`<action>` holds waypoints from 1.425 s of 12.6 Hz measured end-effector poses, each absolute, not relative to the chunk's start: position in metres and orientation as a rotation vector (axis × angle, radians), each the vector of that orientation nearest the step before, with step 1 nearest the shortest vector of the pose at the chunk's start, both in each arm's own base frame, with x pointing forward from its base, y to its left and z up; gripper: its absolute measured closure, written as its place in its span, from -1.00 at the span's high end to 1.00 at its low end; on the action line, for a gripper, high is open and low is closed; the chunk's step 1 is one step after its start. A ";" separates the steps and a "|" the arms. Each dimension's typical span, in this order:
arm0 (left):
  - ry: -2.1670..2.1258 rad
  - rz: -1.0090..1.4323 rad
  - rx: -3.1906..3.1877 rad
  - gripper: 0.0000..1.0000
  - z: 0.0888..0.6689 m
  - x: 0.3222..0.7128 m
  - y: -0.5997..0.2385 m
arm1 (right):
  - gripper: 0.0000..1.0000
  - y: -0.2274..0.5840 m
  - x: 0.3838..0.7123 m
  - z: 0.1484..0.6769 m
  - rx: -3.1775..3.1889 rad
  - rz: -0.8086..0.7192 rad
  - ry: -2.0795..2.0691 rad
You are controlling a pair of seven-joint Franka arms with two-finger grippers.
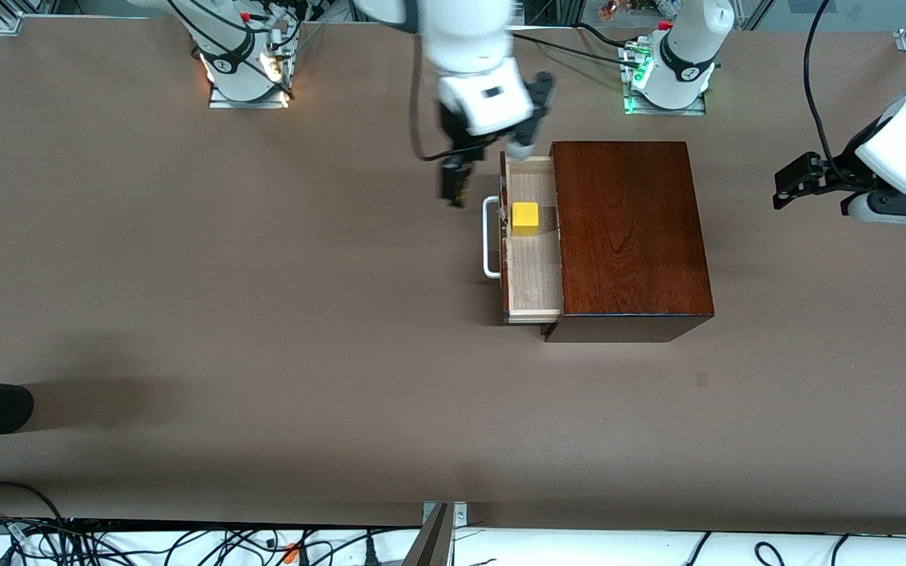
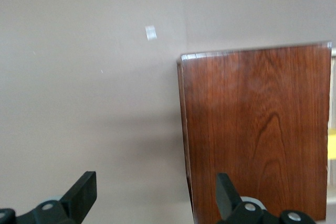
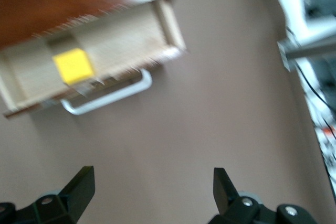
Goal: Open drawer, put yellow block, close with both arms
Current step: 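Lift the right gripper away while the left gripper reaches the drawer, then push the drawer shut into the box with the left gripper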
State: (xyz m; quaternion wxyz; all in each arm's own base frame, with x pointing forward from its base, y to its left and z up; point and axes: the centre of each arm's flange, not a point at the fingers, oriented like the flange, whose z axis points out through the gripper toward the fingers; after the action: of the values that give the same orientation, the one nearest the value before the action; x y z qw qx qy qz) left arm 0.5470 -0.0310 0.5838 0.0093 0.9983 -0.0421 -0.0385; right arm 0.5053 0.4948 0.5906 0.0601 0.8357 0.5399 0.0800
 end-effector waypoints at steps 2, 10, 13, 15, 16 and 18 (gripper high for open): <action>-0.305 -0.198 3.091 1.00 0.586 0.539 -0.057 | 1.00 0.405 0.547 0.635 2.656 0.239 1.444; -1.144 -0.408 2.836 1.00 0.513 0.498 -0.305 | 1.00 0.126 0.615 0.676 3.092 0.043 0.779; -1.383 -0.340 2.632 1.00 0.469 0.499 -0.385 | 1.00 0.120 0.564 0.689 3.137 -0.028 0.452; -1.531 -0.222 2.492 1.00 0.435 0.498 -0.432 | 1.00 0.107 0.545 0.674 3.136 -0.069 0.345; -1.611 -0.160 2.412 1.00 0.416 0.496 -0.453 | 1.00 0.093 0.546 0.659 3.138 -0.077 0.300; -1.773 -0.048 2.257 1.00 0.373 0.498 -0.482 | 1.00 0.071 0.560 0.617 3.142 -0.083 0.230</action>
State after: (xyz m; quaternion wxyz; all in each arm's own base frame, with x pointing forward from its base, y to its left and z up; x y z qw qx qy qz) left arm 0.4983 -0.4818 0.3727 0.1351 0.7790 -0.6120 -0.0164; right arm 0.5602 0.0714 0.6171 -0.0052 0.9970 0.0730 -0.0265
